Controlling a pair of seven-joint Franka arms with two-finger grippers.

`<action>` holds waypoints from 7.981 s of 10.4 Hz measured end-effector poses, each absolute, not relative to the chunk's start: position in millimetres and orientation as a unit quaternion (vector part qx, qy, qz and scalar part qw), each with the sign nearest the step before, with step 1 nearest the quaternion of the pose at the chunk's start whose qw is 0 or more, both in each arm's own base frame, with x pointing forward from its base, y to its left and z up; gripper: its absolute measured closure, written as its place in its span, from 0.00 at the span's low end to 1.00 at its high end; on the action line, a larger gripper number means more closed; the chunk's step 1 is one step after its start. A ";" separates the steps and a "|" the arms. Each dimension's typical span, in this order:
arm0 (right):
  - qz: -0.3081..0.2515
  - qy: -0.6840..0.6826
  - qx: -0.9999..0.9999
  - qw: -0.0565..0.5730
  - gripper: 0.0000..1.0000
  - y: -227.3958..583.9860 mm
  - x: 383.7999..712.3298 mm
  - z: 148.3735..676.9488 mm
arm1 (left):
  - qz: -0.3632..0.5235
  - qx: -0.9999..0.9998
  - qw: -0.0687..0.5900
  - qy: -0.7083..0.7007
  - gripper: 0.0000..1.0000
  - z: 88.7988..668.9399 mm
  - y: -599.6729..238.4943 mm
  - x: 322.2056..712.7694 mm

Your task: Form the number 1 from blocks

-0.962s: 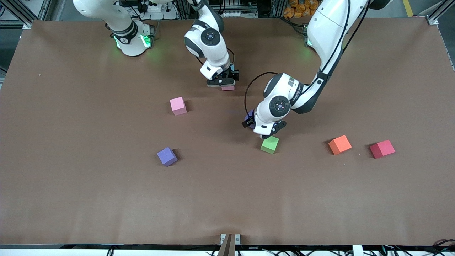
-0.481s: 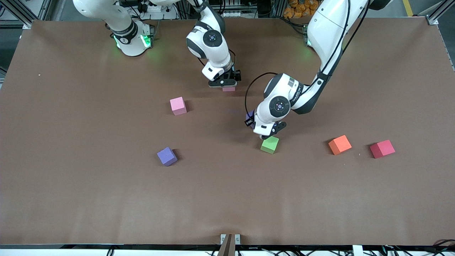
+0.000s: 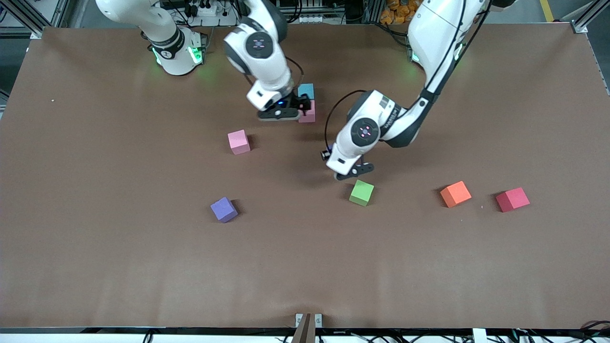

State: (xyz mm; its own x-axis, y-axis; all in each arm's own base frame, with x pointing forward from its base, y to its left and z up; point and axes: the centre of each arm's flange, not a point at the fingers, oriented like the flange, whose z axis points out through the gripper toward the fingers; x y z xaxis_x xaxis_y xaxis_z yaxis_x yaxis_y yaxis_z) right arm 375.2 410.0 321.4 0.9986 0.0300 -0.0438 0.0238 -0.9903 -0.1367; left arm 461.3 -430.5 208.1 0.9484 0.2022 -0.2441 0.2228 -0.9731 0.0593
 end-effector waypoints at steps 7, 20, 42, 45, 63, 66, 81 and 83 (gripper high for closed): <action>0.045 -0.068 -0.995 0.050 0.00 248.8 466.0 275.6 | -0.111 0.993 0.024 0.012 0.41 206.6 -493.8 390.7; 0.088 -0.113 -0.989 0.033 0.01 275.4 434.8 201.8 | -0.116 0.993 0.018 -0.022 0.41 190.1 -525.8 358.4; -0.007 -0.093 -0.990 0.101 0.41 452.0 449.5 253.5 | -0.074 0.928 0.072 0.359 0.00 264.8 -335.4 573.2; 0.003 -0.061 -0.994 0.093 0.41 472.7 439.0 240.0 | -0.085 0.912 0.055 0.397 0.00 229.6 -322.8 579.5; -0.037 -0.056 -0.997 -0.023 0.00 323.8 532.9 382.2 | -0.070 0.984 0.059 0.154 0.42 203.0 -388.3 553.4; -0.039 -0.069 -0.996 -0.041 0.00 252.0 589.4 460.9 | -0.076 0.989 0.066 0.106 0.42 202.2 -410.8 537.1; -0.024 0.048 -0.999 -0.006 0.00 38.1 579.7 647.8 | -0.089 0.992 0.083 0.038 0.46 196.8 -506.8 471.0; -0.017 0.042 -0.999 -0.002 0.00 32.0 579.2 646.1 | -0.089 0.992 0.083 0.036 0.46 196.8 -508.5 469.7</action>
State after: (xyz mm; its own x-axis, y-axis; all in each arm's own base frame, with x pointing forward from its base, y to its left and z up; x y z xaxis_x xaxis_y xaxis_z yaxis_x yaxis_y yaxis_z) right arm 579.2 32.0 646.1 0.9959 -0.0835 0.0345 -0.0837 -0.9965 0.0028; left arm 469.7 -508.5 196.8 0.9815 0.0566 -0.1828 0.0863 -0.9835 0.1587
